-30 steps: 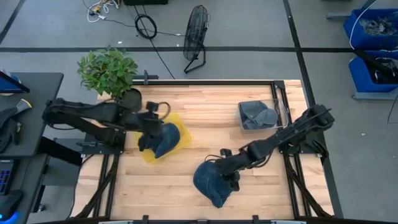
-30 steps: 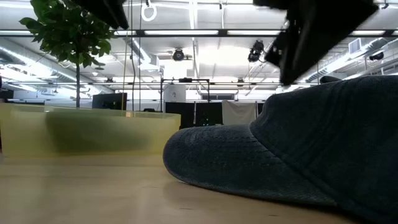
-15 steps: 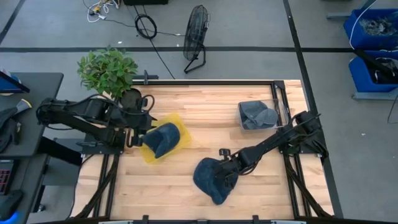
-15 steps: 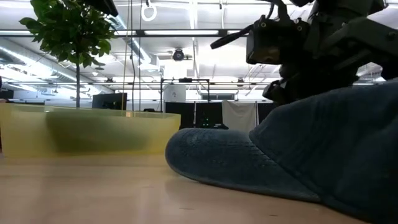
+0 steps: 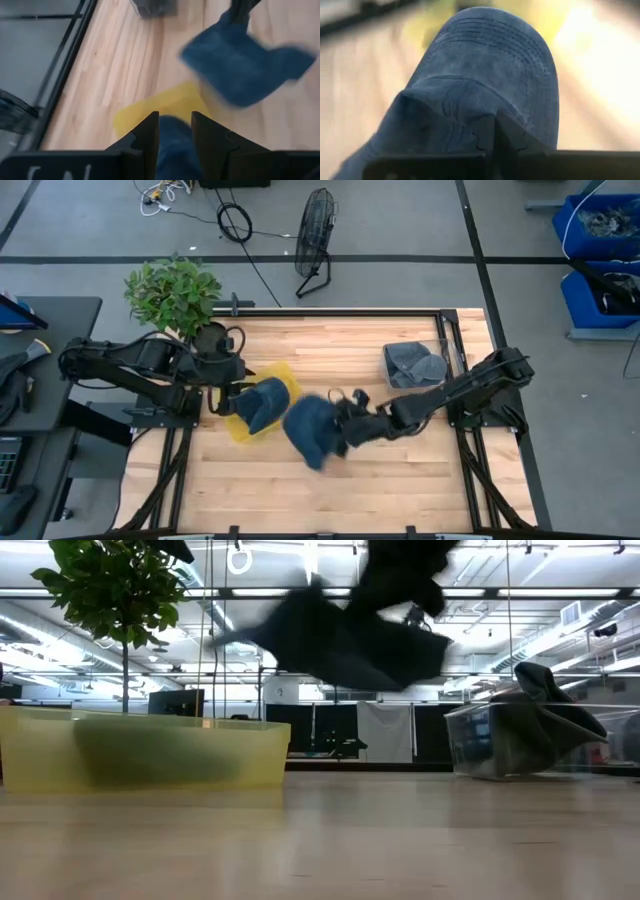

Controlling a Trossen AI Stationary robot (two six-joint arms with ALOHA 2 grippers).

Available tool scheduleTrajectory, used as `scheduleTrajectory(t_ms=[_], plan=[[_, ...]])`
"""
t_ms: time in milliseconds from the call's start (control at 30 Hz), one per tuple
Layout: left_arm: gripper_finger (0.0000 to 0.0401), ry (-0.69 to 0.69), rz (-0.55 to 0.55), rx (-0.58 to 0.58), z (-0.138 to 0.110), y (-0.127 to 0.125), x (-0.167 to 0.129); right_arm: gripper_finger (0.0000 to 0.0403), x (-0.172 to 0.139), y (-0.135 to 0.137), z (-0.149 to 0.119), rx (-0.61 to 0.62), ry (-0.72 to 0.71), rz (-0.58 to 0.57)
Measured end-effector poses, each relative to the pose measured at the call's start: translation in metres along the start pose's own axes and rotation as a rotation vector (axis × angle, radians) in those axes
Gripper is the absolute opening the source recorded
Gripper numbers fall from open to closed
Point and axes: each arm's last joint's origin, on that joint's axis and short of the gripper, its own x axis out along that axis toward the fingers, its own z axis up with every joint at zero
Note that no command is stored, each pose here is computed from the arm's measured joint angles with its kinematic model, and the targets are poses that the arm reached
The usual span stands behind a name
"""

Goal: Pick & Place hat
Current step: Put the blue cap into the yellow bin

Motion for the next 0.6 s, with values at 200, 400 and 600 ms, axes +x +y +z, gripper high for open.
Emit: scheduleTrajectory(t_ms=[200,400,600], plan=[[0.0117,-0.112,-0.022,-0.192,0.015,-0.004,0.006,0.0005,0.003,-0.011,0.044,0.027,-0.264,-0.151],[0.0117,-0.099,-0.008,-0.074,0.025,-0.014,0.032,0.0005,0.029,-0.037,0.065,0.13,-0.354,-0.212],[0.0117,-0.099,0.102,0.094,0.037,-0.027,0.069,0.0005,0.053,-0.061,0.069,0.175,-0.335,-0.29]])
